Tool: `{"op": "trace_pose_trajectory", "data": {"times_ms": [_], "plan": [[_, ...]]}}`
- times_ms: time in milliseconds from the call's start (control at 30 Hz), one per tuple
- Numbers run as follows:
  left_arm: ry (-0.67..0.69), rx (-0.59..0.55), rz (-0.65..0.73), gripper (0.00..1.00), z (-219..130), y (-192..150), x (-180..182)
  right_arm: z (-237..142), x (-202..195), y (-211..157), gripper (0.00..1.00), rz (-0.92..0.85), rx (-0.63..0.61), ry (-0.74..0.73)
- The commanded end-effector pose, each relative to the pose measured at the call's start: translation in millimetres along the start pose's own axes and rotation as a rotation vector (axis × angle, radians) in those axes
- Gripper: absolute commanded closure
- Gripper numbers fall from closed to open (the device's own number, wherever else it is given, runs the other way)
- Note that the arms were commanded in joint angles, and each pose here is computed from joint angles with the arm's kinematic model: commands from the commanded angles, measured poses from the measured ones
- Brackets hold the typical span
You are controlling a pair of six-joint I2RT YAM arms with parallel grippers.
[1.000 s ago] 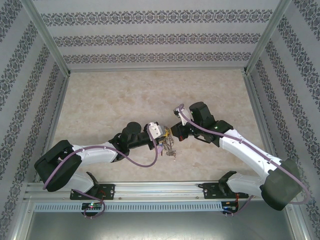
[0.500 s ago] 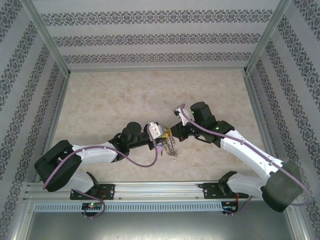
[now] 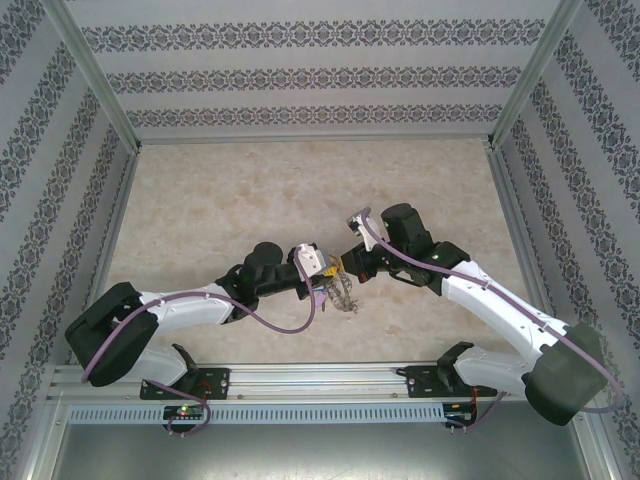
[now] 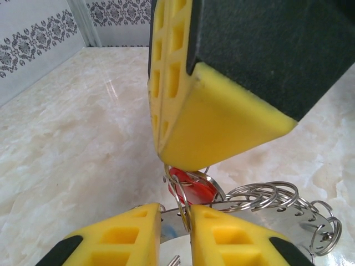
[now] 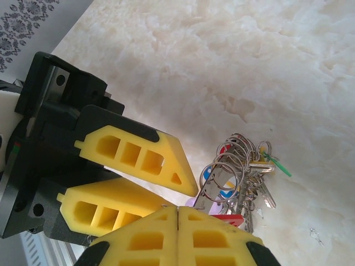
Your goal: Put the keys on the keyring
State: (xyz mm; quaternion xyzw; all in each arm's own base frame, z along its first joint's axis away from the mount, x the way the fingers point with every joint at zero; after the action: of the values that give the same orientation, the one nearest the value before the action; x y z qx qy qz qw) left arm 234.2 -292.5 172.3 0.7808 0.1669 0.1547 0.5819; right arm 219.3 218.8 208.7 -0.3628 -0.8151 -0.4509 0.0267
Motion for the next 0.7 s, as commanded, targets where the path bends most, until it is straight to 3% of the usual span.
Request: {"op": "trace_pose_trajectory", "data": {"times_ms": [0, 433, 667], "plan": [[0.004, -0.055, 0.013, 0.83, -2.1, 18.7, -0.6, -3.9, 10.1, 8.4, 1.00, -0.029, -0.042, 0.038], [-0.008, -0.071, 0.003, 0.83, -0.9, 26.2, -1.0, -0.6, 18.9, 9.7, 1.00, -0.038, -0.028, 0.092], [-0.009, -0.039, -0.001, 0.89, 3.5, 15.5, -0.9, -0.7, 18.4, 8.4, 1.00, -0.038, -0.024, 0.085]]}}
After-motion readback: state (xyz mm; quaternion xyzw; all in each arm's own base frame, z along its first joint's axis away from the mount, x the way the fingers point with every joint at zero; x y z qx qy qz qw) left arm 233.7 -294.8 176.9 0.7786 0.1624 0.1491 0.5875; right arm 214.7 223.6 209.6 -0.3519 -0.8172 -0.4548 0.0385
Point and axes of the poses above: each hand's point on the last joint's axis, 136 mm out from that joint toward the fingers, its own z axis out along the fingers, its own x axis along the line the jaws close on, y = z × x, the point moved 4 cm from there along -z, back along the fingers, and after that the axes turned 7 degrees about -z, right-handed, at the moved point
